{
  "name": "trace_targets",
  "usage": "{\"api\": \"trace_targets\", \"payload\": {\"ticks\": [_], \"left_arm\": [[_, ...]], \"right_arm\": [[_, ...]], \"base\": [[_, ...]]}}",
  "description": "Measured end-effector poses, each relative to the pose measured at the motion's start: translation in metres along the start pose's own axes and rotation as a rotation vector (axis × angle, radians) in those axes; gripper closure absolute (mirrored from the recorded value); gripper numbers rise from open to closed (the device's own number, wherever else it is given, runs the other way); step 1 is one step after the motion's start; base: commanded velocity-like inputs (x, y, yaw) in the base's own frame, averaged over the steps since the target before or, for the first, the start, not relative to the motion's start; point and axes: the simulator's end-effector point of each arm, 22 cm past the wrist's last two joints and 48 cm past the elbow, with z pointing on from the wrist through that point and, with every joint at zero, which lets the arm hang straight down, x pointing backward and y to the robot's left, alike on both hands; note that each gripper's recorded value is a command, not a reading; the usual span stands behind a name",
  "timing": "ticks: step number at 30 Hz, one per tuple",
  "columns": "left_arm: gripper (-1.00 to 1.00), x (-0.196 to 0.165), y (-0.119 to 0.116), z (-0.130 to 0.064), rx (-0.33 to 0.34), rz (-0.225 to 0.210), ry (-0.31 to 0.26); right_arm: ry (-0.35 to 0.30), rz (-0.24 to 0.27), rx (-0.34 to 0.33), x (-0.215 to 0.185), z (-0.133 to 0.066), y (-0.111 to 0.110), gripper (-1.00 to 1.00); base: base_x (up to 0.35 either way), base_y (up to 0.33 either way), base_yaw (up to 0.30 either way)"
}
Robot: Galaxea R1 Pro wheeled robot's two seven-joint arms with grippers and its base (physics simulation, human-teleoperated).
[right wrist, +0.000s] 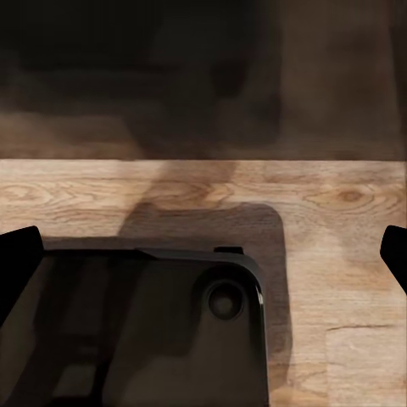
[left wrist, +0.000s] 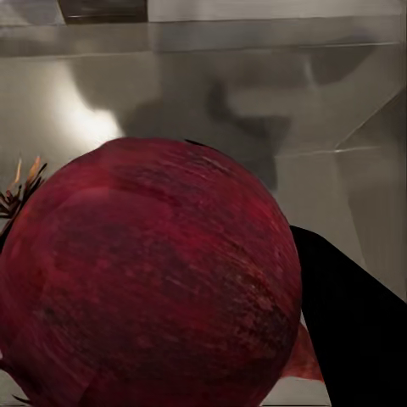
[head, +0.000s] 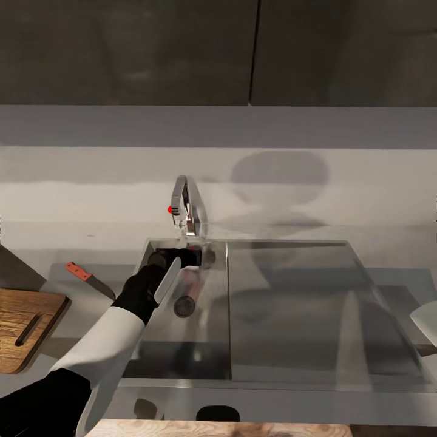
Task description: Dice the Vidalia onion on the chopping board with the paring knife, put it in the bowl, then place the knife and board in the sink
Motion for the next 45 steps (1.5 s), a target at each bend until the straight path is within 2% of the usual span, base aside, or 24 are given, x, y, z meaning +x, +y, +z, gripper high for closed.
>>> {"api": "trace_targets", "payload": {"ticks": [17, 23, 27, 32, 38, 45], "left_arm": [[1.00, -0.025, 0.004, -0.018, -0.007, 0.010, -0.048], [1.00, -0.030, -0.001, -0.032, 0.002, 0.027, -0.021], [1.00, -0.037, -0.003, -0.038, 0.006, 0.032, -0.031], [1.00, -0.050, -0.006, -0.046, 0.012, 0.035, -0.061], [1.00, -0.065, -0.002, -0.062, 0.009, 0.050, -0.082], [1.00, -0.086, 0.000, -0.080, 0.009, 0.058, -0.133]], "right_arm": [[-0.029, 0.000, -0.002, -0.010, 0.003, 0.001, -1.00], [-0.116, 0.005, -0.002, -0.029, 0.002, 0.001, -1.00], [-0.192, 0.009, -0.003, -0.045, -0.001, 0.000, -1.00], [-0.231, 0.012, -0.003, -0.053, -0.003, 0.000, -1.00], [-0.217, 0.005, -0.001, -0.047, -0.005, -0.002, -1.00], [-0.199, 0.003, -0.004, -0.038, -0.012, -0.002, -1.00]], "base": [[-0.302, 0.000, 0.000], [-0.331, 0.000, 0.000], [-0.323, 0.000, 0.000], [-0.171, 0.000, 0.000], [-0.016, 0.000, 0.000], [0.000, 0.000, 0.000]]}}
